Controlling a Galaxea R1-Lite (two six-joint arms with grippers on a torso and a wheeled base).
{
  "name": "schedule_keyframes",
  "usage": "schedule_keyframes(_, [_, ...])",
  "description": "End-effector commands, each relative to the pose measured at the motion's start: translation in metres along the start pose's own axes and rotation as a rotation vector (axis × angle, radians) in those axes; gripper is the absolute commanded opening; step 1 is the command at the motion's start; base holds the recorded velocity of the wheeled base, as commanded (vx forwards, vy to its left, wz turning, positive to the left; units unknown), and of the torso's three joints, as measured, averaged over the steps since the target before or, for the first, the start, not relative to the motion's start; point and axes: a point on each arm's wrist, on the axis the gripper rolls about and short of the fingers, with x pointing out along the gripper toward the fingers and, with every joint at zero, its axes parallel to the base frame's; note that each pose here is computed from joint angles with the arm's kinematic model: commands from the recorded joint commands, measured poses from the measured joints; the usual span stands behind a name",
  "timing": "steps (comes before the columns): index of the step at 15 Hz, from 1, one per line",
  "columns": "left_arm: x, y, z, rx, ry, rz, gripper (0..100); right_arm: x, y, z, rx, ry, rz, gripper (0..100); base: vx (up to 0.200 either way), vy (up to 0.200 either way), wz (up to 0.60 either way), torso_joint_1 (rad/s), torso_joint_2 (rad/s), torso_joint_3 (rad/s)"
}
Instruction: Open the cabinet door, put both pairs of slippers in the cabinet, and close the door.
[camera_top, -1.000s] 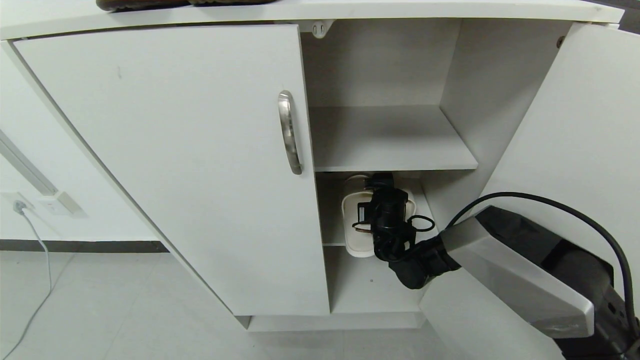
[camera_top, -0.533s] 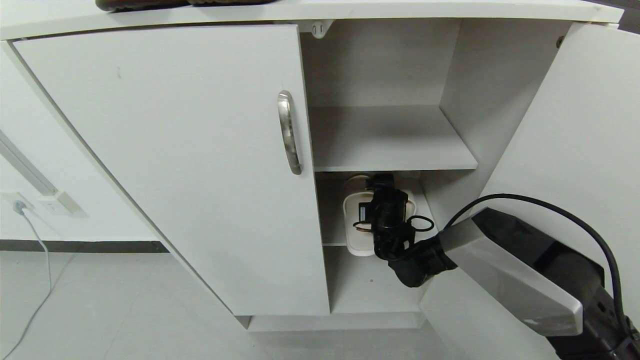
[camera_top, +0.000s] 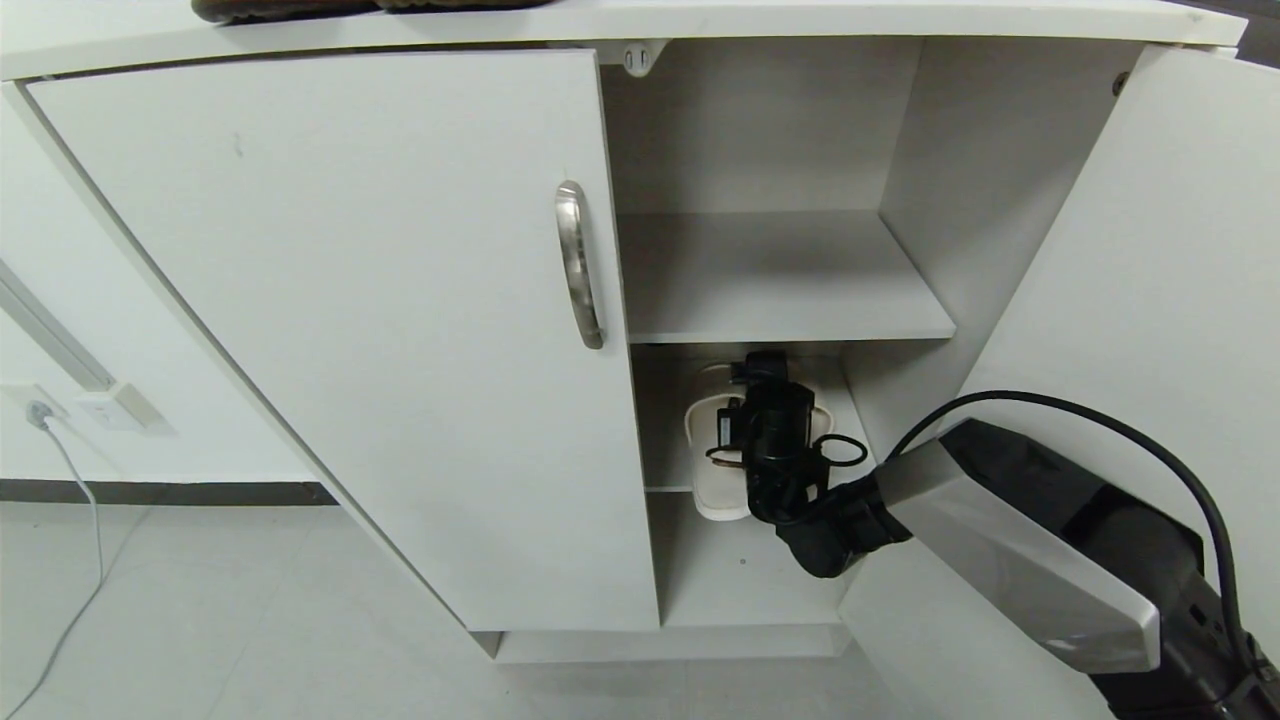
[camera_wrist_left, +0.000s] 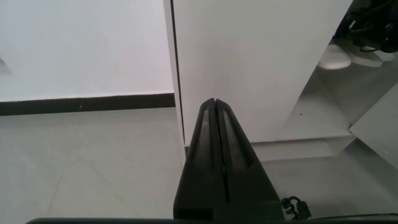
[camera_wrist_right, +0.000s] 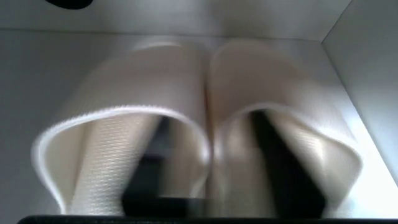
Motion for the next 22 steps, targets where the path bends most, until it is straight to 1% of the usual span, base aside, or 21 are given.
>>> schedule_keyframes(1, [0.0, 0.0, 0.0, 0.0, 0.001, 0.0, 0, -0.001, -0.001, -0.002, -0.004, 0.006, 0.0, 100, 0.0, 0.0, 0.0, 0.0, 0.0, 0.0])
schedule_keyframes(2, [0.0, 0.0, 0.0, 0.0, 0.001, 0.0, 0, -0.006, -0.001, -0.003, -0.01, 0.014, 0.003, 100, 0.0, 0.0, 0.0, 0.0, 0.0, 0.0])
schedule_keyframes(4, [0.0, 0.0, 0.0, 0.0, 0.001, 0.0, 0, -0.019, -0.003, 0.009, -0.006, 0.006, 0.017, 100, 0.0, 0.0, 0.0, 0.0, 0.0, 0.0])
schedule_keyframes(5, [0.0, 0.0, 0.0, 0.0, 0.001, 0.0, 0, -0.036, -0.005, 0.02, -0.004, 0.003, 0.034, 100, 0.0, 0.0, 0.0, 0.0, 0.0, 0.0])
schedule_keyframes(7, [0.0, 0.0, 0.0, 0.0, 0.001, 0.0, 0, -0.066, -0.01, 0.032, 0.001, -0.002, 0.066, 100, 0.0, 0.0, 0.0, 0.0, 0.0, 0.0])
schedule_keyframes(9, [0.0, 0.0, 0.0, 0.0, 0.001, 0.0, 0, -0.105, -0.013, 0.034, 0.001, -0.002, 0.121, 100, 0.0, 0.0, 0.0, 0.0, 0.0, 0.0])
schedule_keyframes(11, [0.0, 0.0, 0.0, 0.0, 0.001, 0.0, 0, -0.145, -0.023, 0.032, -0.01, 0.009, 0.177, 100, 0.0, 0.0, 0.0, 0.0, 0.0, 0.0])
schedule_keyframes(12, [0.0, 0.0, 0.0, 0.0, 0.001, 0.0, 0, -0.153, -0.025, 0.031, -0.011, 0.011, 0.189, 100, 0.0, 0.0, 0.0, 0.0, 0.0, 0.0])
schedule_keyframes(13, [0.0, 0.0, 0.0, 0.0, 0.001, 0.0, 0, -0.174, -0.029, 0.029, -0.009, 0.008, 0.224, 100, 0.0, 0.0, 0.0, 0.0, 0.0, 0.0])
schedule_keyframes(14, [0.0, 0.0, 0.0, 0.0, 0.001, 0.0, 0, -0.184, -0.031, 0.03, -0.009, 0.007, 0.244, 100, 0.0, 0.0, 0.0, 0.0, 0.0, 0.0])
schedule_keyframes(16, [0.0, 0.0, 0.0, -0.003, 0.001, 0.0, 0, -0.195, -0.03, 0.029, -0.019, 0.013, 0.269, 100, 0.0, 0.0, 0.0, 0.0, 0.0, 0.0])
schedule_keyframes(19, [0.0, 0.0, 0.0, -0.008, 0.001, -0.002, 0, -0.195, -0.029, 0.027, -0.023, 0.016, 0.27, 100, 0.0, 0.0, 0.0, 0.0, 0.0, 0.0])
schedule_keyframes(22, [0.0, 0.0, 0.0, -0.008, 0.001, -0.002, 0, -0.196, -0.029, 0.027, -0.017, 0.011, 0.272, 100, -0.2, 0.0, 0.0, 0.005, 0.0, 0.005])
